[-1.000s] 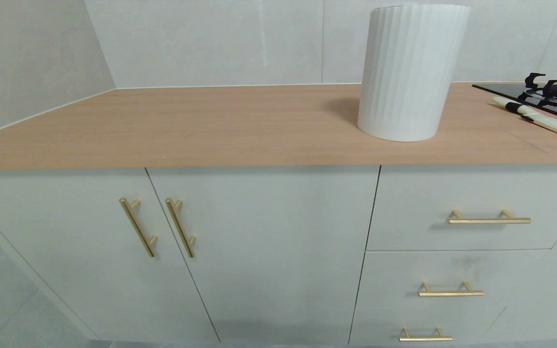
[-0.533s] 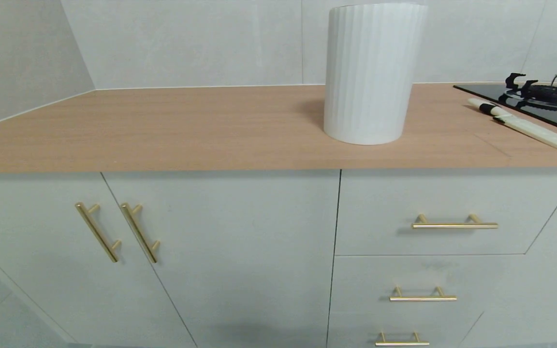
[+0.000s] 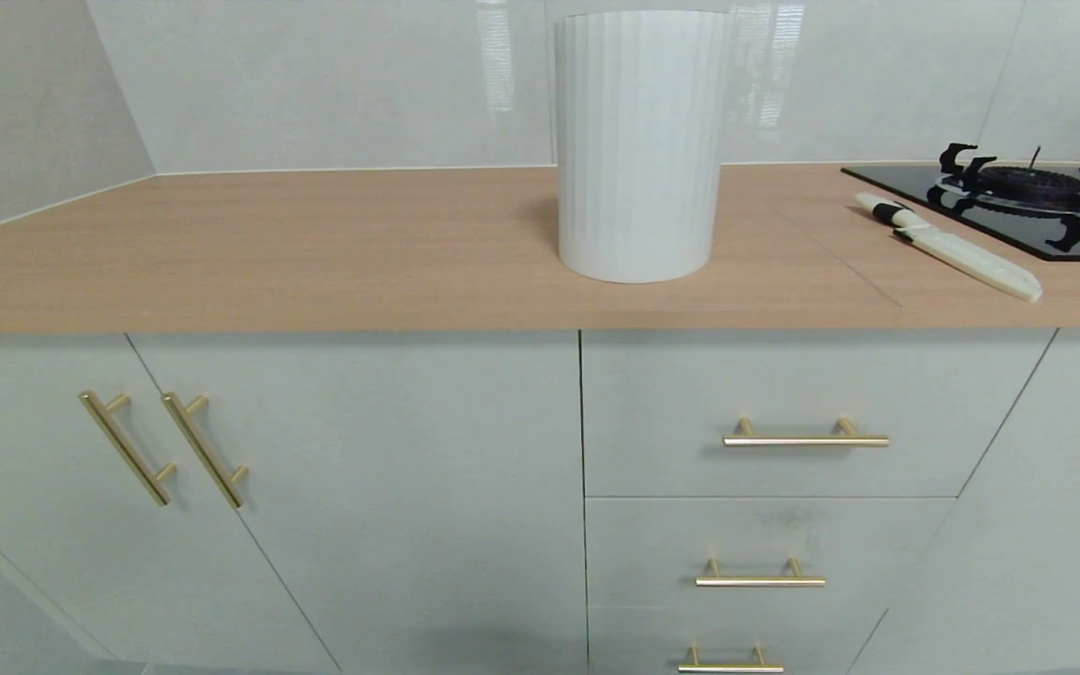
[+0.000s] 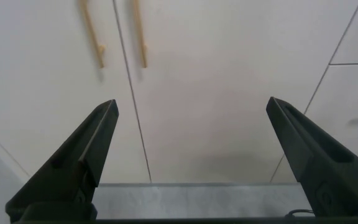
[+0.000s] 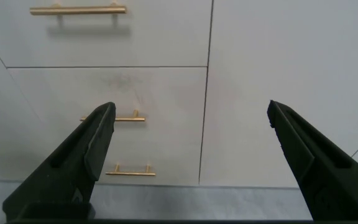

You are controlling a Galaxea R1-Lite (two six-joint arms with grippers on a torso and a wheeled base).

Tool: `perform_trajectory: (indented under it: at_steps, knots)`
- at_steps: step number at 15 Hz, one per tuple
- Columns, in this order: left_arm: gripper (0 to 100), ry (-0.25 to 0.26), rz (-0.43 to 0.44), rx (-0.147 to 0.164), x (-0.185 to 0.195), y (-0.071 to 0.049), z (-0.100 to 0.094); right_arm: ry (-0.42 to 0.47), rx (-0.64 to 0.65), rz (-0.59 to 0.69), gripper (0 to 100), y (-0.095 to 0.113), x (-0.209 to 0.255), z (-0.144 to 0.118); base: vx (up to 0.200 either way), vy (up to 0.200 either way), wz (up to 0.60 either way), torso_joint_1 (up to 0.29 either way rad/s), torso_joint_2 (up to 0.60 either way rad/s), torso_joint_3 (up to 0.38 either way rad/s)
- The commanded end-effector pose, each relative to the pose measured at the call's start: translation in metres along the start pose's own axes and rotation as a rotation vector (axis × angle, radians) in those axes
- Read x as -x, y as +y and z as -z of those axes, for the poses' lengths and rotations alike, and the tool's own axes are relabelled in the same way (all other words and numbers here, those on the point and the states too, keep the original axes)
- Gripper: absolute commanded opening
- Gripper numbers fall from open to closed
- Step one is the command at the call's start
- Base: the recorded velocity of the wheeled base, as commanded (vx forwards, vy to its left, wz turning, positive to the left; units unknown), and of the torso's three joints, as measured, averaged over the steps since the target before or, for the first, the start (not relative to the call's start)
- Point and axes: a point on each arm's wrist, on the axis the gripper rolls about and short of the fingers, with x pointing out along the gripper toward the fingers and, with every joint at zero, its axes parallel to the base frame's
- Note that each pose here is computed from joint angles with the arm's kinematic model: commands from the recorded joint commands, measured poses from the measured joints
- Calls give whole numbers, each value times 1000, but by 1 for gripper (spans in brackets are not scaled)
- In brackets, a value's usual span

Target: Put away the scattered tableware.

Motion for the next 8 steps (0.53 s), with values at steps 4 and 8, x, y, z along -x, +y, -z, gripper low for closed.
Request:
perform_trajectory:
  at_steps: [4, 8]
  knots:
    - [100, -1, 0, 1, 0, 0, 0, 1, 0, -1, 100, 0, 0, 0, 0, 0, 0, 0, 0, 0]
    - [100, -1, 0, -1, 0, 0, 0, 1, 0, -1, 100, 0, 0, 0, 0, 0, 0, 0, 0, 0]
